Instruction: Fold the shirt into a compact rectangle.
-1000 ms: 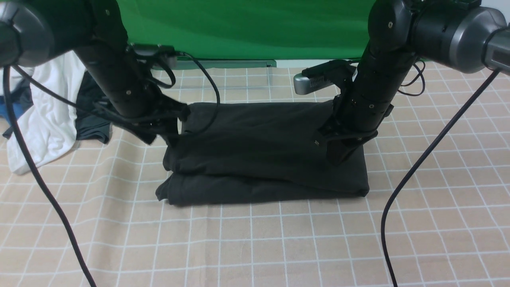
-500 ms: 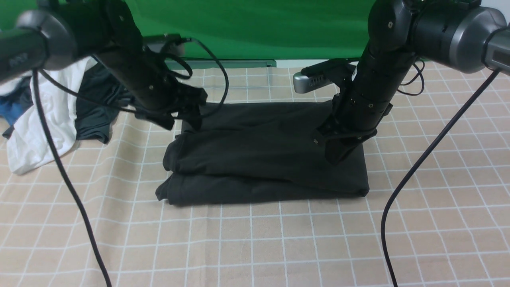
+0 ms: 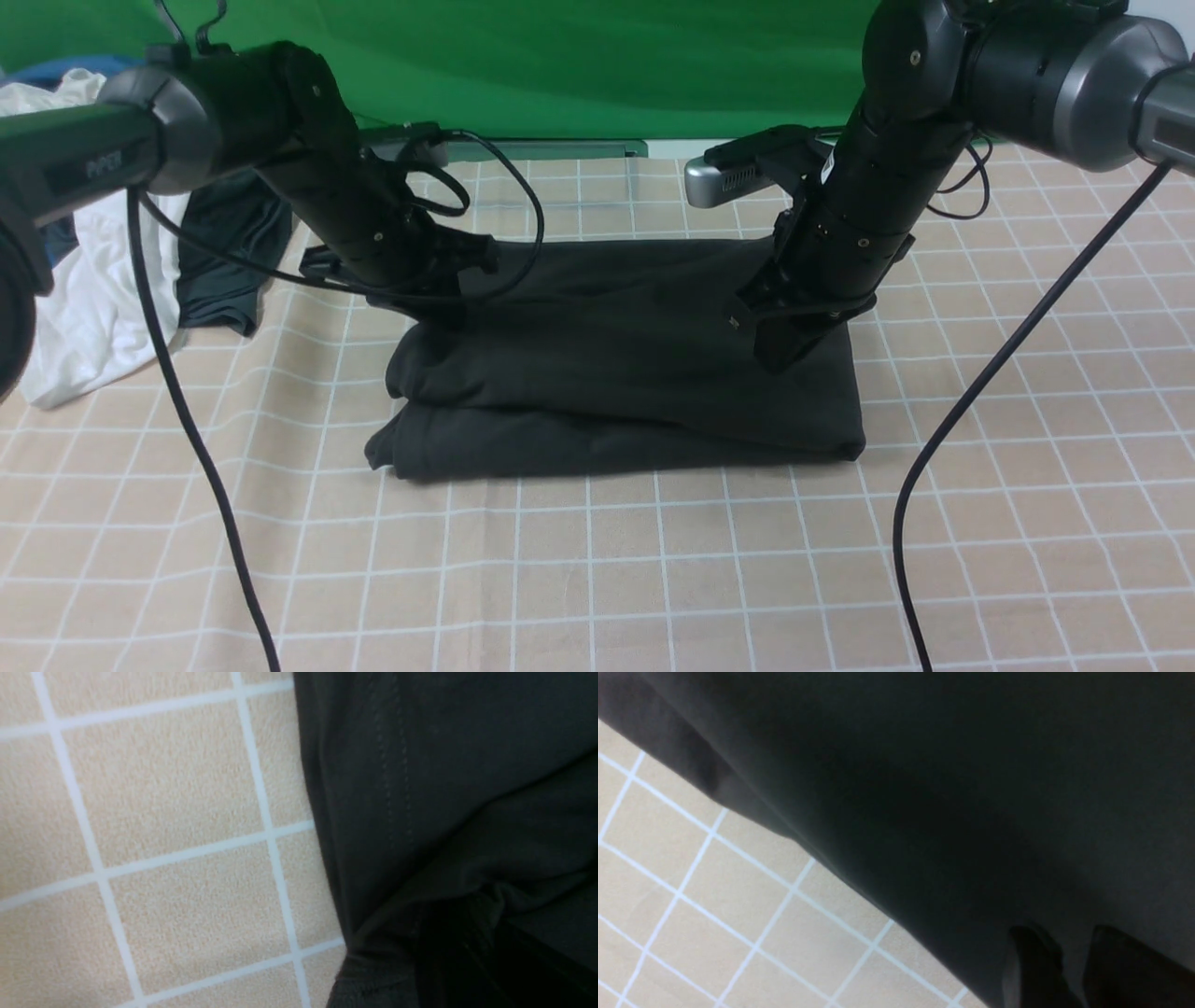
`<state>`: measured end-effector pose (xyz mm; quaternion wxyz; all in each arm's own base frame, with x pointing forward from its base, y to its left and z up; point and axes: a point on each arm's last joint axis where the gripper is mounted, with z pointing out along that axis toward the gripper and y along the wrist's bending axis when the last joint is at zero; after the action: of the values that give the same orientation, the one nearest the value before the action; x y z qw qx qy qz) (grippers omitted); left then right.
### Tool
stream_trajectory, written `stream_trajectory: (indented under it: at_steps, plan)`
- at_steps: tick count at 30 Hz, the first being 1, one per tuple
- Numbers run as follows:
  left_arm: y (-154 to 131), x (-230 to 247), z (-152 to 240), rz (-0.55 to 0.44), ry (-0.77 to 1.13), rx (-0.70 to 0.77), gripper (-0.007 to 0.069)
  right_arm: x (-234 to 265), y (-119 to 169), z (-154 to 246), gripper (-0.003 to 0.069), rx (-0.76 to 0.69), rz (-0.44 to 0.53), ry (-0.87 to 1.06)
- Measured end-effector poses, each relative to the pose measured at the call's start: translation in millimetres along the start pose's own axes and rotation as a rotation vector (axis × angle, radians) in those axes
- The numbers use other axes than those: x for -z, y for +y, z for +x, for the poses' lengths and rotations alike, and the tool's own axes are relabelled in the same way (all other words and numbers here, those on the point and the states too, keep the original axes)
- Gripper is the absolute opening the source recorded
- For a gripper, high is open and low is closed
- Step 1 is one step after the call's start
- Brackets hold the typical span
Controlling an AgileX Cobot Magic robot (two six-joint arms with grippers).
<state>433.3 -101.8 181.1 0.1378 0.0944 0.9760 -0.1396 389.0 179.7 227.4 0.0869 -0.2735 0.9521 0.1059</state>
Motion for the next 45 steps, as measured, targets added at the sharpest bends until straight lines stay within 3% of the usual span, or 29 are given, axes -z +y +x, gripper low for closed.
stream_trajectory:
  at_steps: [8, 17, 25, 27, 30, 32, 36, 45]
  plan:
    - [1.6, 23.2, -4.3, -0.080, -0.065, 0.081, 0.0037, 0.0, 0.0, -0.1, 0.0216, 0.008, 0.000, -0.001]
    - [5.8, 11.3, -5.4, -0.095, -0.070, 0.116, 0.0045, 0.0, -0.3, -1.3, 0.0217, 0.009, 0.004, -0.014]
    - [11.7, 13.9, -7.5, -0.166, -0.045, 0.060, 0.0253, 5.3, -0.1, 1.0, 0.0225, 0.012, 0.008, 0.035]
    - [9.2, 23.0, -7.4, -0.164, -0.037, 0.057, 0.0262, 8.6, 0.0, 0.8, 0.0207, 0.000, 0.010, 0.041]
    - [-1.3, 39.7, -5.7, -0.103, -0.029, 0.042, 0.0221, 11.3, 0.1, 0.7, 0.0148, -0.021, 0.009, 0.043]
    - [-16.6, 49.7, -4.9, -0.027, -0.039, 0.000, 0.0120, 10.2, 0.1, 1.9, 0.0068, -0.030, 0.008, 0.052]
    - [-36.6, 37.2, 6.4, 0.036, 0.000, -0.024, 0.0022, -2.6, -1.5, 7.4, 0.0035, -0.048, 0.001, 0.098]
    - [-19.7, -2.3, 45.4, -0.035, 0.109, 0.080, 0.0018, -44.1, -10.3, 20.8, 0.0035, -0.104, 0.018, 0.224]
